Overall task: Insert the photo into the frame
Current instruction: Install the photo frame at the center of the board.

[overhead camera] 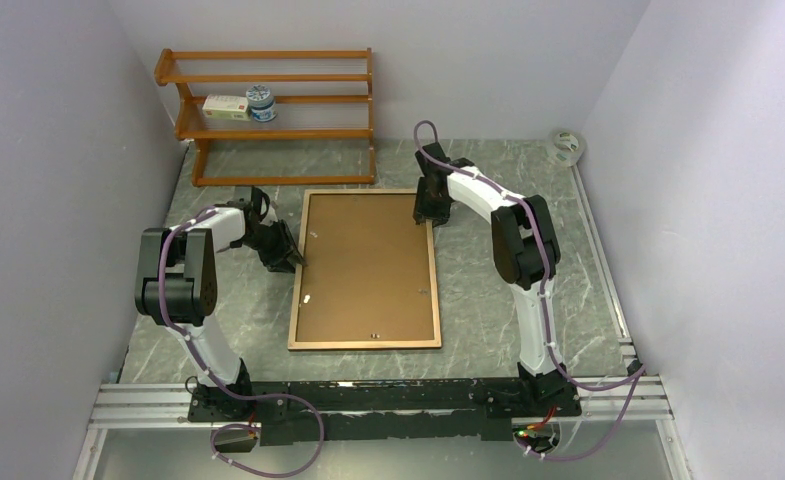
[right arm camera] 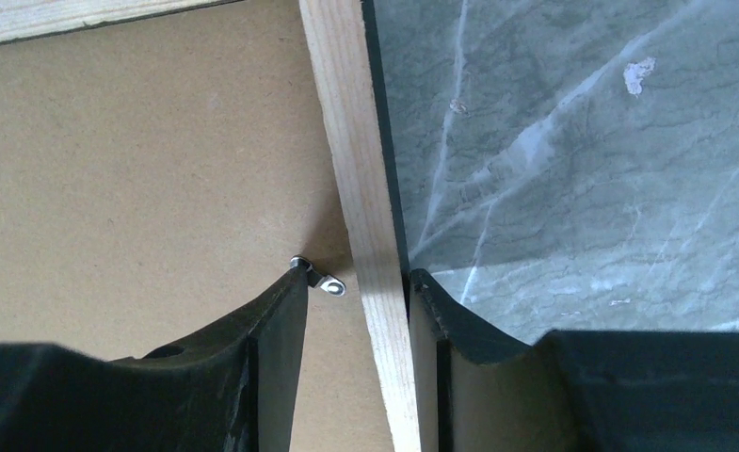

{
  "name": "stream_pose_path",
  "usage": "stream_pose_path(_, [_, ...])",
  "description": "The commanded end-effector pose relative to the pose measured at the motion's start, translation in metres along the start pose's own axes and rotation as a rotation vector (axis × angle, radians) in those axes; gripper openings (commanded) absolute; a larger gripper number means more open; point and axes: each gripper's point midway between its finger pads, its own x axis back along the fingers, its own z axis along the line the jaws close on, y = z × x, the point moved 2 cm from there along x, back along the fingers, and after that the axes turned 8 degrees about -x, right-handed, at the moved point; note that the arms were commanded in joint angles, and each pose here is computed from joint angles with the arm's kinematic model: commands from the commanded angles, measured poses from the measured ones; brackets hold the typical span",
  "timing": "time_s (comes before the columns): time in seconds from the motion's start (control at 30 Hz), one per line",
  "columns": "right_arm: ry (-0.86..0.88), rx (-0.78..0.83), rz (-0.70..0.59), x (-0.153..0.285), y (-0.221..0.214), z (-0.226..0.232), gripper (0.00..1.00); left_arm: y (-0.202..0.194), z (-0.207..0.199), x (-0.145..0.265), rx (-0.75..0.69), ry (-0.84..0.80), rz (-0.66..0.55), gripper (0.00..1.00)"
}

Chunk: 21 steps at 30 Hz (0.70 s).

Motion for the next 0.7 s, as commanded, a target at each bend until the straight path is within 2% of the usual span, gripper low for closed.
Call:
stream_pose_path(0.0, [-0.143, -0.035, 0.057, -0.024, -0.022, -0.034, 0.30, -0.015, 0.012, -0.011, -0.001, 0.053, 0.059, 0.43])
stream_pose_path(0.03, [-0.135, -0.040, 0.060, -0.024, -0.021, -0.033, 0.34, -0.016, 0.011, -0.012, -0.002, 0.052, 0.060, 0.43])
stream_pose_path(0.1, [-0.111, -0.040, 0.059, -0.024, -0.021, -0.029, 0.51, -0.016, 0.011, -0.012, -0.002, 0.051, 0.061, 0.43])
stream_pose_path(0.13, [-0.103, -0.037, 0.060, -0.024, -0.021, -0.028, 0.56, -0.017, 0.011, -0.012, 0.001, 0.052, 0.062, 0.43])
stream_pose_path(0.27, [-0.101, -0.019, 0.081, -0.028, -0.023, -0.027, 0.62, -0.018, 0.011, -0.012, 0.000, 0.053, 0.065, 0.43])
stream_pose_path(0.43, [-0.131, -0.006, 0.098, -0.031, -0.029, -0.034, 0.61, -0.018, 0.011, -0.012, 0.000, 0.051, 0.066, 0.43])
stream_pose_path(0.57, [-0.158, -0.001, 0.099, -0.032, -0.031, -0.039, 0.42, -0.018, 0.011, -0.013, 0.001, 0.047, 0.067, 0.43])
stream_pose_path(0.67, [-0.169, -0.004, 0.093, -0.031, -0.030, -0.041, 0.35, -0.019, 0.010, -0.013, 0.002, 0.043, 0.069, 0.43])
